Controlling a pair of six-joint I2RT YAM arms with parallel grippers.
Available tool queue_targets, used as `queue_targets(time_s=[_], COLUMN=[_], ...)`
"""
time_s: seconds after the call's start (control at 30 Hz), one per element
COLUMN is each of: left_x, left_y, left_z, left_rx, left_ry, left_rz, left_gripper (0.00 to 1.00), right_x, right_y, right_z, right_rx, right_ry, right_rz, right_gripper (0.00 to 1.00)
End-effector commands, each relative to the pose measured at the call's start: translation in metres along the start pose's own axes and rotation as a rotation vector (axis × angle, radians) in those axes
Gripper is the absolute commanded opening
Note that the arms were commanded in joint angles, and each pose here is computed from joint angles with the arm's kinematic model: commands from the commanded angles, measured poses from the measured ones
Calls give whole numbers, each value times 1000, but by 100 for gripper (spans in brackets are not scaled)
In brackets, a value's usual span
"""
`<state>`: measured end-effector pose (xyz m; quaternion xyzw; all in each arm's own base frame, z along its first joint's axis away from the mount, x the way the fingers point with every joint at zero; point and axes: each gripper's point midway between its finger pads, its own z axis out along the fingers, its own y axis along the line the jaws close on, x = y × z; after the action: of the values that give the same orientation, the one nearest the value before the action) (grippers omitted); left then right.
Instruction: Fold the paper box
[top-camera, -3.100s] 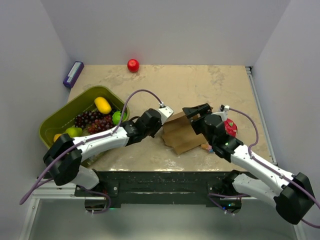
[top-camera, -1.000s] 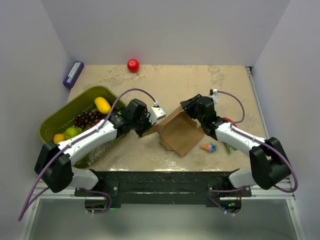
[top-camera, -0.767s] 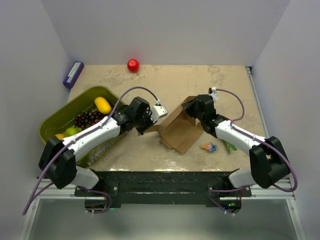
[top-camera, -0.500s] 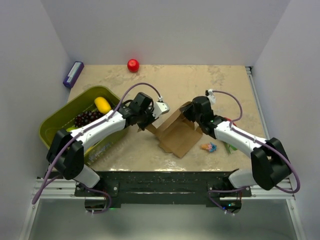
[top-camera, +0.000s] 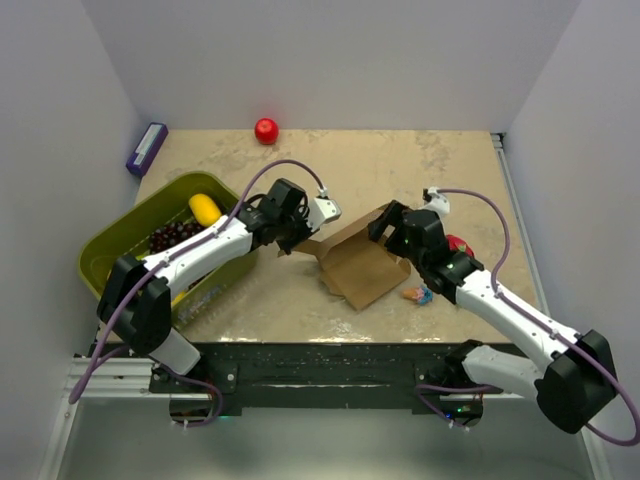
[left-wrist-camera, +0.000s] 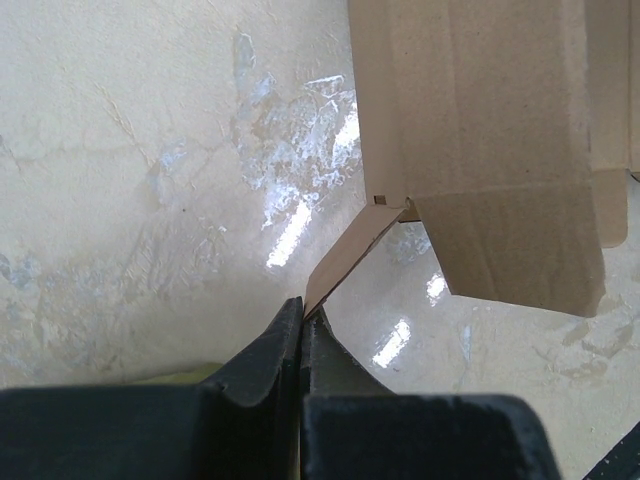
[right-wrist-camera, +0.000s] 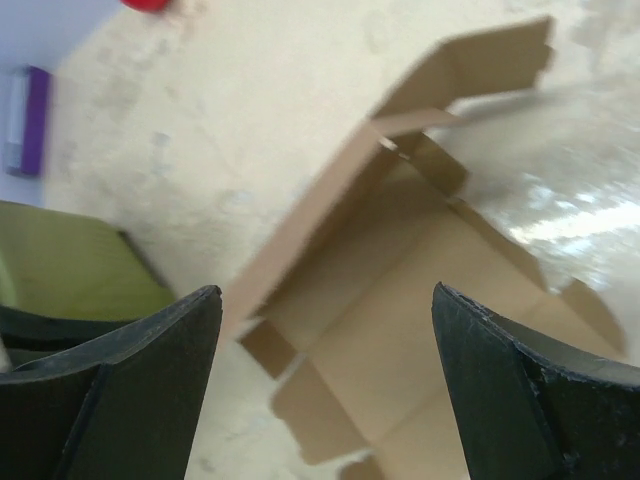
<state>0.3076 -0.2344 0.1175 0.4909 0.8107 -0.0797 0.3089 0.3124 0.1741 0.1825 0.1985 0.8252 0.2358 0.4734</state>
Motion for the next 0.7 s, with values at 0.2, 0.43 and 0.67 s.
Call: queue_targets(time_s=[0.2,0.43,0.67], left_x=[-6,-6,-5], left_y=[5,4,6], left_z=[-3,-4,-4], left_rx=[-15,-11,-19], left_ry=[-37,-39,-39], left_rz=[19,19,17], left_gripper=[0,0,0], right_x=[26,51,73], right_y=[-107,-141,-143], right_z=[-2,20,40], right_rx=[348,411,372], right_ry=[103,205,282], right_rz=[-185,-184,-206], right_gripper=[84,81,73])
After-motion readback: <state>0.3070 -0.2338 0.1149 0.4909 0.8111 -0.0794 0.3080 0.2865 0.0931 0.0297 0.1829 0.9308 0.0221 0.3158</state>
